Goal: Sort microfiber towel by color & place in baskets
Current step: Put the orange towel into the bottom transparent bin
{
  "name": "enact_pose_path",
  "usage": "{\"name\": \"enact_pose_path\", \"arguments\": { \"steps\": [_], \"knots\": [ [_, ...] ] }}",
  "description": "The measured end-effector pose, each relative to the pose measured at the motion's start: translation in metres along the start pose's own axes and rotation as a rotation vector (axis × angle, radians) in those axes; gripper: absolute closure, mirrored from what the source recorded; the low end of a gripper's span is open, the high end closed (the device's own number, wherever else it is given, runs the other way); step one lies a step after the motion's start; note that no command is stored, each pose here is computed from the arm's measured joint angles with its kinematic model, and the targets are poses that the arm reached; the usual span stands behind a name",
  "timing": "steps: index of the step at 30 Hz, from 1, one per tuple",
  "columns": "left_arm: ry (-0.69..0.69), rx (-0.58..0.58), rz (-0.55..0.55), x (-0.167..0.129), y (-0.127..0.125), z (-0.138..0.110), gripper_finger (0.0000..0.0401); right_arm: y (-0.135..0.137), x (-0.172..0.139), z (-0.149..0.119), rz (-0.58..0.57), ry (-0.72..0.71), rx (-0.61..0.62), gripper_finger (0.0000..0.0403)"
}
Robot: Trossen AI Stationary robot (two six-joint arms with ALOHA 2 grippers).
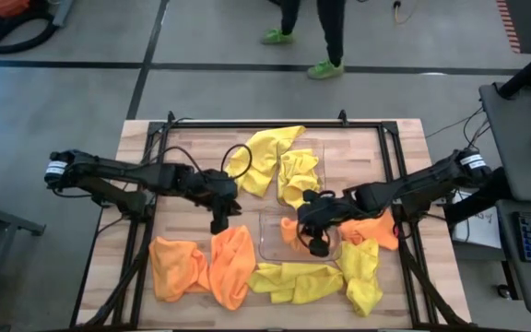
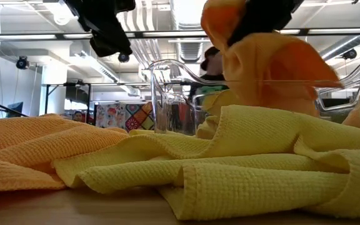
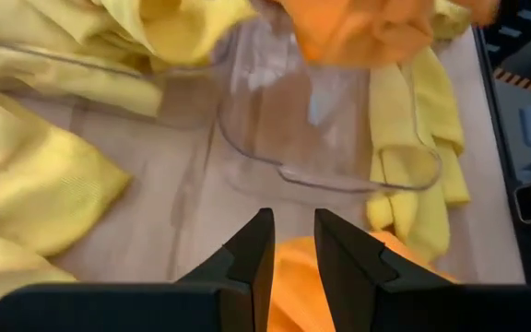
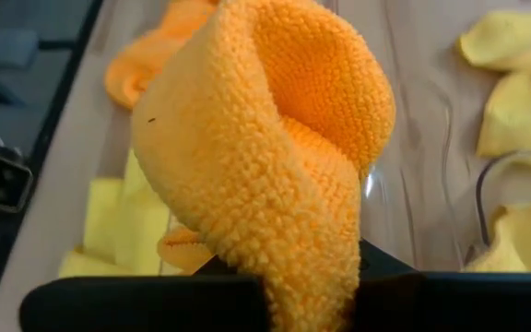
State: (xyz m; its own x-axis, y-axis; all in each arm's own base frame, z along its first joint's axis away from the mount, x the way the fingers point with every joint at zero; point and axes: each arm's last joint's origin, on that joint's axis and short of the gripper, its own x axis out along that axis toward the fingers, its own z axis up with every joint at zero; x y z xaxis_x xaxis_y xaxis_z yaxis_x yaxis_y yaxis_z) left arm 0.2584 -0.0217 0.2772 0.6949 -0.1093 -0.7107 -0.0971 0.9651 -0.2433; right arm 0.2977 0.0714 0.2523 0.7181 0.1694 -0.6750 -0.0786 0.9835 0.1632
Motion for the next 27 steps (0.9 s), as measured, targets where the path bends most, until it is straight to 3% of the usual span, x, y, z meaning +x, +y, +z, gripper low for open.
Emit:
{"name": "enact_pose_path", "arguments": {
  "steps": [13,27],
  "knots": [
    [0.159,-0.103,0.004,0.0,-0.015,-0.02,0.0336,0.002,0.014,0.008,-0.036,0.143,-0.045,0.0376],
    [0.236,-0.161,0.007,-0.002,-0.033,-0.034,0.0336,0.0,0.021,0.012,-0.115,0.18,-0.078,0.0282]
  ]
}}
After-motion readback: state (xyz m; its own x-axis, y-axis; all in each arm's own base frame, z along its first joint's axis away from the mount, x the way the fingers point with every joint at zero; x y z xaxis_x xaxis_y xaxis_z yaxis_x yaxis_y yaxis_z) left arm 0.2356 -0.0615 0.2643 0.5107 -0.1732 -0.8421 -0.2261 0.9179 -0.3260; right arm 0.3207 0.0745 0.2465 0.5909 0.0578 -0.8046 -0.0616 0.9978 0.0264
